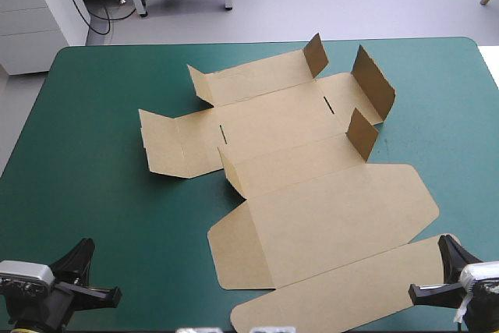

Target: Fold the box

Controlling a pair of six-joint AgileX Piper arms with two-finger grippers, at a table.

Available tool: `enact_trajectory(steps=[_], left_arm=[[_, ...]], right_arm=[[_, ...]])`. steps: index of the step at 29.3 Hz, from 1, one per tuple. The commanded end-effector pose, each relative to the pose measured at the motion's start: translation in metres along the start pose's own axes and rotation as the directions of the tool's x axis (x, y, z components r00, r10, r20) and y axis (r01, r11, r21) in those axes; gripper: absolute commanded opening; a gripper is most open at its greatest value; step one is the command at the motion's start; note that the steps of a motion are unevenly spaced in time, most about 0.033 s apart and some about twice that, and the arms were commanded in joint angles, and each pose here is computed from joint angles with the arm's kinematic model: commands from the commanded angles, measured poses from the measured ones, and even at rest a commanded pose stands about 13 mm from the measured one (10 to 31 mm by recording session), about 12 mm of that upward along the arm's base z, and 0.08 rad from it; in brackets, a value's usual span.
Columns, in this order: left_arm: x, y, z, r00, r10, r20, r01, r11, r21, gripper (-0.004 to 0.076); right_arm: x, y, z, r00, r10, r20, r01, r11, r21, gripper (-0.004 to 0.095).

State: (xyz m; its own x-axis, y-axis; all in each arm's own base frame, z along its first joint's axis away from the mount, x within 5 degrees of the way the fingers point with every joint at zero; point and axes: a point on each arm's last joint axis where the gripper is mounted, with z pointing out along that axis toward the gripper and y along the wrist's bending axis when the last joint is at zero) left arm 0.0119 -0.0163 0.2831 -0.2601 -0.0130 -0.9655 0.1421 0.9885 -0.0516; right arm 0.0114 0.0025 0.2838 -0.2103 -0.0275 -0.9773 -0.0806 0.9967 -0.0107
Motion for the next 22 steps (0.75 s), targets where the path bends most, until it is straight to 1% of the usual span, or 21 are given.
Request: enact_trajectory(steps=[1, 18, 20, 22], left_arm=[[-0.0133, 0.0000, -0.0006, 0.997, -0.016, 0.073, 0.015, 1.000, 0.004, -0.0008], [-0.0133, 0.0000, -0.0006, 0.997, -0.016, 0.073, 0.015, 1.000, 0.004, -0.0008], [-0.0133, 0.0000, -0.0006, 0.997, -0.016, 0.073, 0.015, 1.000, 0.004, -0.0008], [-0.0133, 0.0000, -0.0006, 0.997, -0.016, 0.073, 0.015, 1.000, 0.004, -0.0008]], right_arm=[[-0.0139, -0.0006, -0.0092, 0.991, -0.010, 0.131, 0.010, 1.000, 0.003, -0.0021], [-0.0137, -0.0001, -0.0088, 0.991, -0.018, 0.133, 0.018, 1.000, -0.001, -0.0018], [-0.0136, 0.0019, -0.0088, 0.990, -0.036, 0.133, 0.039, 0.999, -0.020, 0.0002], [-0.0138, 0.0039, -0.0089, 0.989, -0.053, 0.136, 0.058, 0.998, -0.040, 0.0068]])
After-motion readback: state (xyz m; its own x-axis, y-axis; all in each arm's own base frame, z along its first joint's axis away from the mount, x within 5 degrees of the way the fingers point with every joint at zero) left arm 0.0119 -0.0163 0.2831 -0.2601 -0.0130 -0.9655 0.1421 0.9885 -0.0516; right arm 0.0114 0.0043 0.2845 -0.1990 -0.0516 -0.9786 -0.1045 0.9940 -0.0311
